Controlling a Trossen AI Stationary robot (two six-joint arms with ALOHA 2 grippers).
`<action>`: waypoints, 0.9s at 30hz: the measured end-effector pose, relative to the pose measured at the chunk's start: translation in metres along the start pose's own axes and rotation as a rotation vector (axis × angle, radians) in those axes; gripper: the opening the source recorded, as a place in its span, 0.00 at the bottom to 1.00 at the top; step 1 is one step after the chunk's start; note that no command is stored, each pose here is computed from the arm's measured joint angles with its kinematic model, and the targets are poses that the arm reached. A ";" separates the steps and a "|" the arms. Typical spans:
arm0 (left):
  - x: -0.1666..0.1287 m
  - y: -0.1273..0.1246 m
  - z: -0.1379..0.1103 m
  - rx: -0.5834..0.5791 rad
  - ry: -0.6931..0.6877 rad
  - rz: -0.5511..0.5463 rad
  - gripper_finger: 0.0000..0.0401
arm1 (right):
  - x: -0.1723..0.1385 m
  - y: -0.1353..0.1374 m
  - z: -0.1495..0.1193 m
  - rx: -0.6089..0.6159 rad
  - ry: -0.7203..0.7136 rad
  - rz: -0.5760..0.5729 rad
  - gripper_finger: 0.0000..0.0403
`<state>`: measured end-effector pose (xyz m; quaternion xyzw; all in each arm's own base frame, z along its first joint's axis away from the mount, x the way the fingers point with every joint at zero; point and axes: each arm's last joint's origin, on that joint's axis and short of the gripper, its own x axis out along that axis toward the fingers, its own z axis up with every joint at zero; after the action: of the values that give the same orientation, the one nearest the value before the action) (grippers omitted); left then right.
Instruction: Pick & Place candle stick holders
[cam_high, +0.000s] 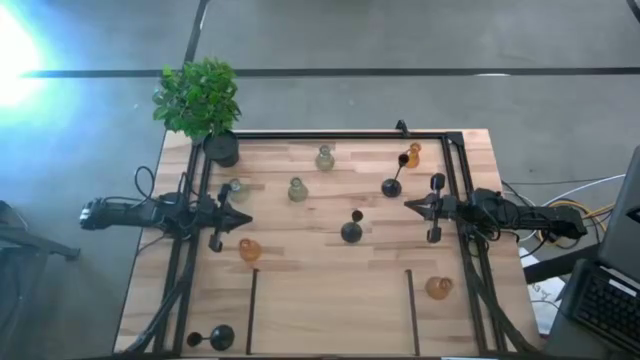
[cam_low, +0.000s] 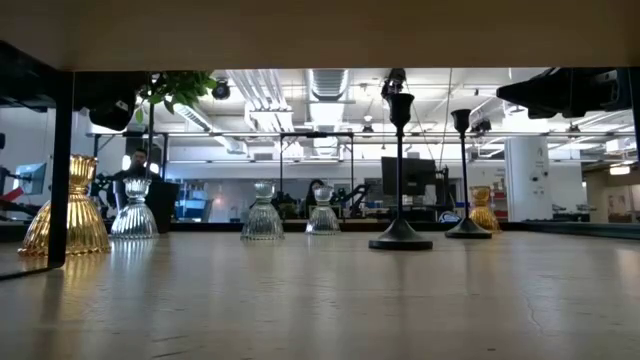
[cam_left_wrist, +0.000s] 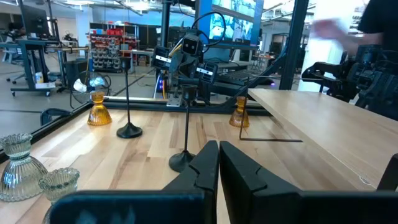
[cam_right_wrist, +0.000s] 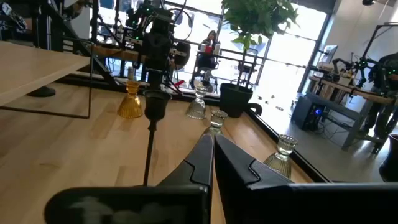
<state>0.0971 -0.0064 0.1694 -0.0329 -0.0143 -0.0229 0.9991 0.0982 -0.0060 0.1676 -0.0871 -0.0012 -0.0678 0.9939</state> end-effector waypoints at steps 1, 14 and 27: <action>0.000 0.000 0.000 0.000 0.000 0.000 0.05 | 0.000 0.000 0.000 0.000 0.000 0.000 0.02; 0.000 0.000 0.000 0.000 0.000 0.000 0.05 | 0.000 0.000 0.000 -0.048 0.000 -0.002 0.02; 0.000 0.000 0.000 0.000 0.000 0.000 0.05 | -0.062 -0.027 0.087 0.544 -1.212 -0.152 0.02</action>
<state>0.0971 -0.0064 0.1693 -0.0330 -0.0142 -0.0229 0.9991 0.0338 -0.0091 0.2570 0.1441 -0.5828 -0.0742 0.7963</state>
